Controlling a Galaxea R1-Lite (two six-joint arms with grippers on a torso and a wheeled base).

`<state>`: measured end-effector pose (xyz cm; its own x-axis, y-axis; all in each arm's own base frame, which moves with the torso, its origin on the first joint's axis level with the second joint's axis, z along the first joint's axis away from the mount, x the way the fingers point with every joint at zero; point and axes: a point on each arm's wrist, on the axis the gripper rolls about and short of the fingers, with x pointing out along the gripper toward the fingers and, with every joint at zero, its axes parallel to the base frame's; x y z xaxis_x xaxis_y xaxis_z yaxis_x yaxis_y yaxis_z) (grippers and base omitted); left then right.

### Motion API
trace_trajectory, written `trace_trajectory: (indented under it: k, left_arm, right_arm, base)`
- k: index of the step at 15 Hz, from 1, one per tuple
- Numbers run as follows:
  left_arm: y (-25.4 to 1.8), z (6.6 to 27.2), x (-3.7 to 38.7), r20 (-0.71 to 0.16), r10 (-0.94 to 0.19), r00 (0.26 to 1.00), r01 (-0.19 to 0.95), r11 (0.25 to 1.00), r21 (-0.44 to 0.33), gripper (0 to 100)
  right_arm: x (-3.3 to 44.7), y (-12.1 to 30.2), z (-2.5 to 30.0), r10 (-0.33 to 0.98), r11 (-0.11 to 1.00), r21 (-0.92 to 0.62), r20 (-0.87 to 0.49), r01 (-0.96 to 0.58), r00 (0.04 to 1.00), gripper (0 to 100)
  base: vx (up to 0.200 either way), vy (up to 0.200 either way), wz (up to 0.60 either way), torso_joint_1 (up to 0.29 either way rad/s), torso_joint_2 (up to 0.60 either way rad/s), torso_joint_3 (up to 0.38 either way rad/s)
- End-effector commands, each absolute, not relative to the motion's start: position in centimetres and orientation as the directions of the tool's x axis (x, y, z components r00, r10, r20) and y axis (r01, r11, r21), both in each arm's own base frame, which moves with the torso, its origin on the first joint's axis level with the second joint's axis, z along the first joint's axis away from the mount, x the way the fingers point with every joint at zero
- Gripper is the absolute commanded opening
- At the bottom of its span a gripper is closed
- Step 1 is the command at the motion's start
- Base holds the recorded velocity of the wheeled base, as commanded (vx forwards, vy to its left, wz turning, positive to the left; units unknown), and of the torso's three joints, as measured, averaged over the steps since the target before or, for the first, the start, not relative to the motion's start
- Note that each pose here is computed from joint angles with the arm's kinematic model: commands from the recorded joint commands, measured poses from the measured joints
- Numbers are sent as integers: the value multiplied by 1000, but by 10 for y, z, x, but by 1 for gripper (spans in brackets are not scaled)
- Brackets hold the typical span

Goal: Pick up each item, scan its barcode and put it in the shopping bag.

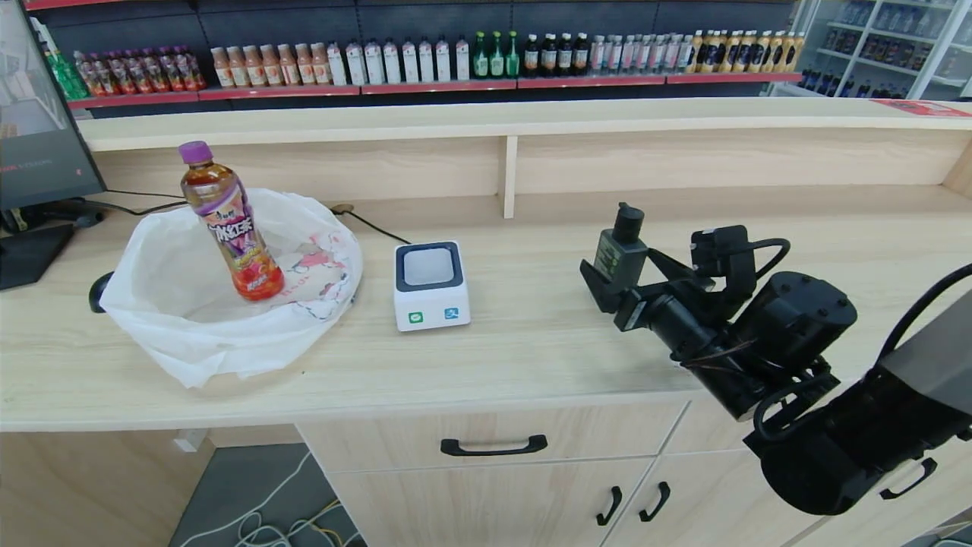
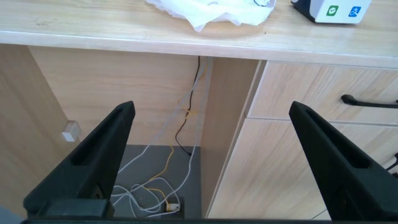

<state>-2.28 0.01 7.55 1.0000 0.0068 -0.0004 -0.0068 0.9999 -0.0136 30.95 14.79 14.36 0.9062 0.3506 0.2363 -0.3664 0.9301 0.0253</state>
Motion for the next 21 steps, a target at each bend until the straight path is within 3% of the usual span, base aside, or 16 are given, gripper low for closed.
trace_trajectory:
  k: [1,4,8,17,21]
  left_arm:
    - [0,75,-23,0,8,1000,-8,1000,-14,100]
    - [0,75,-23,0,8,1000,-8,1000,-14,100]
    - [0,75,-23,0,8,1000,-8,1000,-14,100]
    - [0,75,-23,0,8,1000,-8,1000,-14,100]
    - [0,75,-23,0,8,1000,-8,1000,-14,100]
  right_arm:
    - [318,150,134,348,932,23,218,-361,912,100]
    - [329,152,131,340,935,26,229,-355,912,100]
    - [350,122,130,261,962,19,241,-274,935,100]
    - [356,125,125,320,945,-8,237,-328,917,100]
    - [374,133,142,324,943,-2,227,-332,919,100]
  base:
    - [0,0,0,0,0,0]
    - [0,0,0,0,0,0]
    - [0,0,0,0,0,0]
    - [0,0,0,0,0,0]
    - [0,0,0,0,0,0]
